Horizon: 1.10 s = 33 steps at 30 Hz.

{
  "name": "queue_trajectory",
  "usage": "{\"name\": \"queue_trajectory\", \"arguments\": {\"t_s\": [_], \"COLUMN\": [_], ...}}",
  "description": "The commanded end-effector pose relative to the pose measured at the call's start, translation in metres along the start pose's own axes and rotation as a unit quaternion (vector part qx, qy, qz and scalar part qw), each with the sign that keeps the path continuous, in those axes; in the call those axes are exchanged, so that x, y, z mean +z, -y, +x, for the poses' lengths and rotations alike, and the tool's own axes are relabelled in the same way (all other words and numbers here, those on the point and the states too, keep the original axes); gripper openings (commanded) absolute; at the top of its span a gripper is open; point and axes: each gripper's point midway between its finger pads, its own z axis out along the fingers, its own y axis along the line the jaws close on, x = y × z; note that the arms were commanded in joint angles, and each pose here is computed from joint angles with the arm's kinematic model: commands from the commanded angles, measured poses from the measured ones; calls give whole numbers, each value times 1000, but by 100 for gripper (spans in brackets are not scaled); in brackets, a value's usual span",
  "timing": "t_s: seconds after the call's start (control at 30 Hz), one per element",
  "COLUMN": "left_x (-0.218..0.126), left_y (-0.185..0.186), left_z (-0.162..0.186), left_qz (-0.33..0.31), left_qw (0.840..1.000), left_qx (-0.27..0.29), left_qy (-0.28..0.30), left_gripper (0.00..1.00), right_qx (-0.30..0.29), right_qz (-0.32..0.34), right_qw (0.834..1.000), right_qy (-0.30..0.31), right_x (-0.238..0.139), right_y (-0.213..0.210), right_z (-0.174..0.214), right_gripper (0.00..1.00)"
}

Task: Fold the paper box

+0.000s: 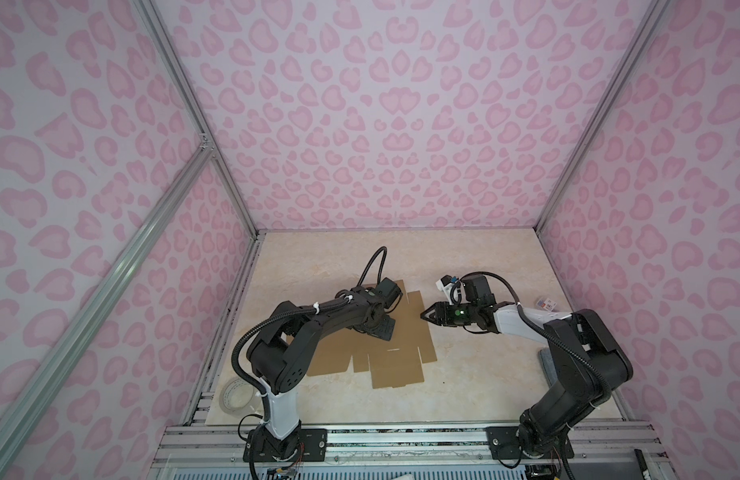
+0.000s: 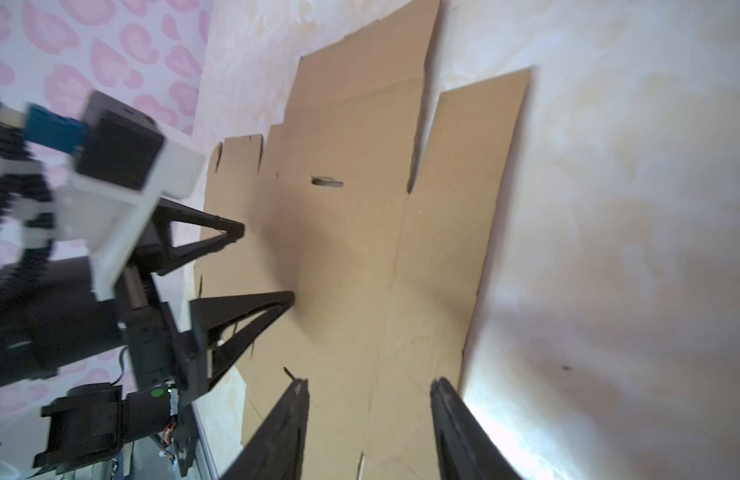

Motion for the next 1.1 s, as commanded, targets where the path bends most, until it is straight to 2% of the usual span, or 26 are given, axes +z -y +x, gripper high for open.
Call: {"name": "queue_trajectory", "arguments": {"t_s": [0.0,0.17,0.23,0.3,0.57,1.07], "left_x": [-17,-44,-45,-35,2,24], "left_y": [-10,-19,-28,-33,-27,-19], "left_z": [-4,-10,-7,4,33,46], "left_qz": [-13,-7,-27,-47,-41,-30], "left_qw": [1000,997,996,997,998,998], "left_qx": [-12,-28,-25,-20,-40,-44], "left_qy": [23,71,76,53,0,-22], "left_gripper": [99,100,99,99,100,100], "right_qx": [5,-3,-3,-3,6,45], "right_qz": [48,60,59,56,45,-75], "right_qw": [999,998,998,998,998,996], "right_qy": [-24,-30,-31,-33,-41,-11], "right_x": [4,11,13,16,22,19], "right_y": [22,24,24,24,26,-13], "right_z": [14,12,12,12,18,12], "right_gripper": [54,56,56,56,54,48]}}
